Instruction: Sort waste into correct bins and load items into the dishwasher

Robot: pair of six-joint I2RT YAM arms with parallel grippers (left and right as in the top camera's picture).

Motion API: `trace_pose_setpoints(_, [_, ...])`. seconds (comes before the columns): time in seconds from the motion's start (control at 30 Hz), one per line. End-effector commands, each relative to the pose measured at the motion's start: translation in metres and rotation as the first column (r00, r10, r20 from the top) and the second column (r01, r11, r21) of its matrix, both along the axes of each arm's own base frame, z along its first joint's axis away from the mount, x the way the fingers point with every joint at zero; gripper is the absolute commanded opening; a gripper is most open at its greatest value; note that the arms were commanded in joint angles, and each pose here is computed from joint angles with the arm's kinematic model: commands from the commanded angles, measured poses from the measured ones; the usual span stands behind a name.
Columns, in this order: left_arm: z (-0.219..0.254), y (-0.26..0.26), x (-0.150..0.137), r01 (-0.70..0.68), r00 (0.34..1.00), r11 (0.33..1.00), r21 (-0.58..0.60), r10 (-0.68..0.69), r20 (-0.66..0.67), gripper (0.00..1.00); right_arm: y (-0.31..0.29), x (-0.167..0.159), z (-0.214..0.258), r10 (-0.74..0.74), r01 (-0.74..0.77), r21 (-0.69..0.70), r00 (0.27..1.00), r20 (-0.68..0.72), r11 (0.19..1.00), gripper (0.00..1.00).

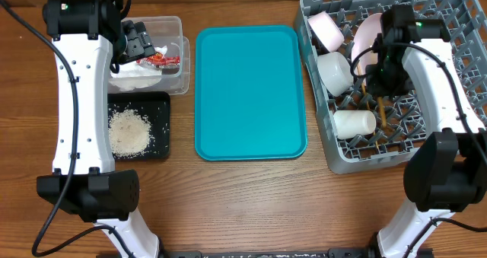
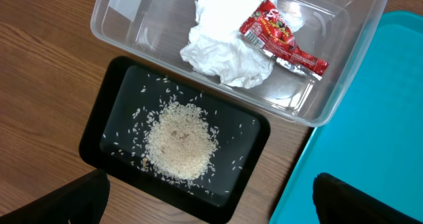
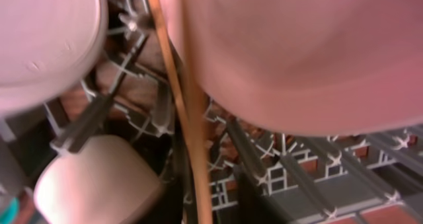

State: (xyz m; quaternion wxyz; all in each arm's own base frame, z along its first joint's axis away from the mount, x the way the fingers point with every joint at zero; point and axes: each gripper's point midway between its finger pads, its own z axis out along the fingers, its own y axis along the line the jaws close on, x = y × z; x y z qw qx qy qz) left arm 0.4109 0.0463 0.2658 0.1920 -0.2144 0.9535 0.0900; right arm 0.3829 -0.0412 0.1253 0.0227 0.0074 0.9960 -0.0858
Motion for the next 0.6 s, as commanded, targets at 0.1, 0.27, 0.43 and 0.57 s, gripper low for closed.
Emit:
trace_pose_setpoints(0.1, [-0.001,0.002,0.002,-0.011,1.000,1.000,-0.003,0.011,0.001,1.00,-0.009,0.001,0.004,-0.049,0.048,0.027,0.999,0.021,0.998,0.46])
trace_pose_setpoints(0.27, [-0.001,0.002,0.002,-0.012,1.000,1.000,-0.003,0.012,0.001,1.00,0.002,0.010,0.030,-0.046,0.039,0.090,0.996,0.074,0.995,0.46])
trace_pose_setpoints(0.43, [-0.001,0.002,0.002,-0.011,1.000,1.000,-0.003,0.011,0.001,1.00,0.039,0.020,0.137,-0.027,-0.057,0.267,0.953,0.302,0.962,0.62])
trace_pose_setpoints(0.57, [-0.001,0.002,0.002,-0.012,1.000,1.000,-0.003,0.012,0.001,1.00,0.060,0.005,0.212,-0.019,-0.158,0.345,0.889,0.457,0.925,1.00])
